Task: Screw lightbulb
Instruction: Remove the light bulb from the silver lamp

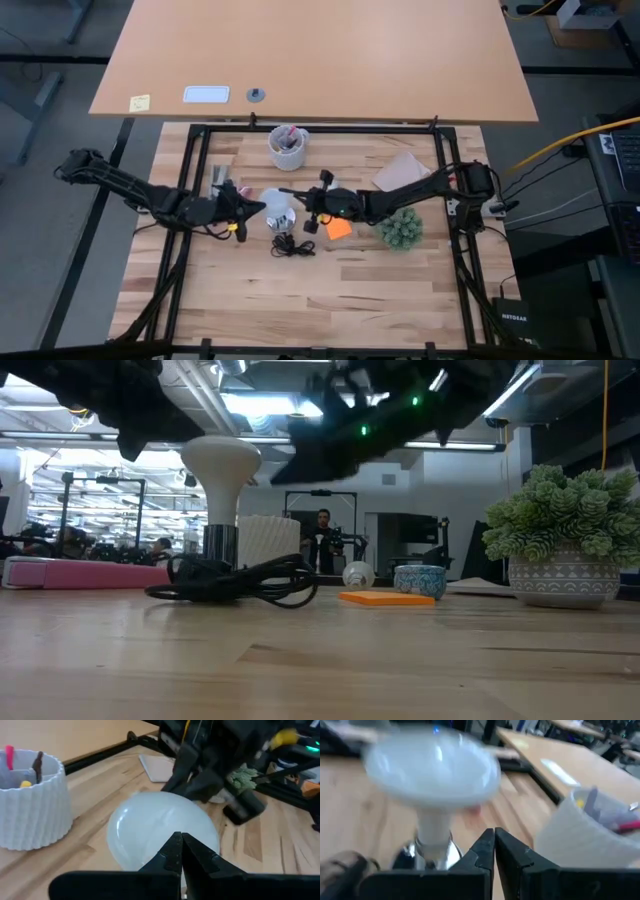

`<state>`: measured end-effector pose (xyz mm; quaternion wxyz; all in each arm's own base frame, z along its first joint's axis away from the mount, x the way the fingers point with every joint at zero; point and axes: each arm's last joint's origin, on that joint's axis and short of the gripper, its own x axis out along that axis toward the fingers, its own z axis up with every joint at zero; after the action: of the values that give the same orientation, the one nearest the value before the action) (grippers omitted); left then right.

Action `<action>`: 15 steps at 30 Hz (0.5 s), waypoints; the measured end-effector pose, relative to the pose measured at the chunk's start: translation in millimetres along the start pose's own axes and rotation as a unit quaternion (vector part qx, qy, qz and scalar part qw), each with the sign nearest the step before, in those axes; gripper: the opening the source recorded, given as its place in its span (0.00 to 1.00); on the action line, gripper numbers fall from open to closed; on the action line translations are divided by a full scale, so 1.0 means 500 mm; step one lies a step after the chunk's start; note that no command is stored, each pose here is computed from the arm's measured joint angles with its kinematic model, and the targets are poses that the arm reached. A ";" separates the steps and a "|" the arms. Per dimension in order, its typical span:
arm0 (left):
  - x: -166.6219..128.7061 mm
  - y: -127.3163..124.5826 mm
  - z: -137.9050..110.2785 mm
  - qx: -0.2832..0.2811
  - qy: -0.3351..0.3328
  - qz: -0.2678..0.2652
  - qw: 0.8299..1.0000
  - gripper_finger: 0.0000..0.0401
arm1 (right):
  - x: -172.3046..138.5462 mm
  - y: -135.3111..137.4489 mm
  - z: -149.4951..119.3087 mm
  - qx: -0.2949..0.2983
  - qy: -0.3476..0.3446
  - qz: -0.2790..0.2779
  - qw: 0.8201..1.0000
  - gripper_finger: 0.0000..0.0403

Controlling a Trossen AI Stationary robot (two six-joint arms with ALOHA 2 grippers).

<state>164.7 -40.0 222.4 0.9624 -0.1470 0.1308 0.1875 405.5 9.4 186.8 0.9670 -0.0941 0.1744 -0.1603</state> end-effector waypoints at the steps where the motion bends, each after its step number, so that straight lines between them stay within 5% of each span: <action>1: -0.001 -0.002 -0.001 0.001 0.000 -0.002 1.000 0.00 | 0.000 -0.006 0.006 0.006 -0.008 -0.003 1.000 0.05; 15: -0.005 -0.006 0.017 0.041 -0.062 0.036 0.997 0.00 | 0.007 -0.062 0.025 0.015 -0.035 -0.027 0.999 0.05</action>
<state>165.6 -40.8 231.5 0.9664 -0.0907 0.0834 0.2257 404.9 -19.0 204.6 0.9690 -0.0899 0.1352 -0.1860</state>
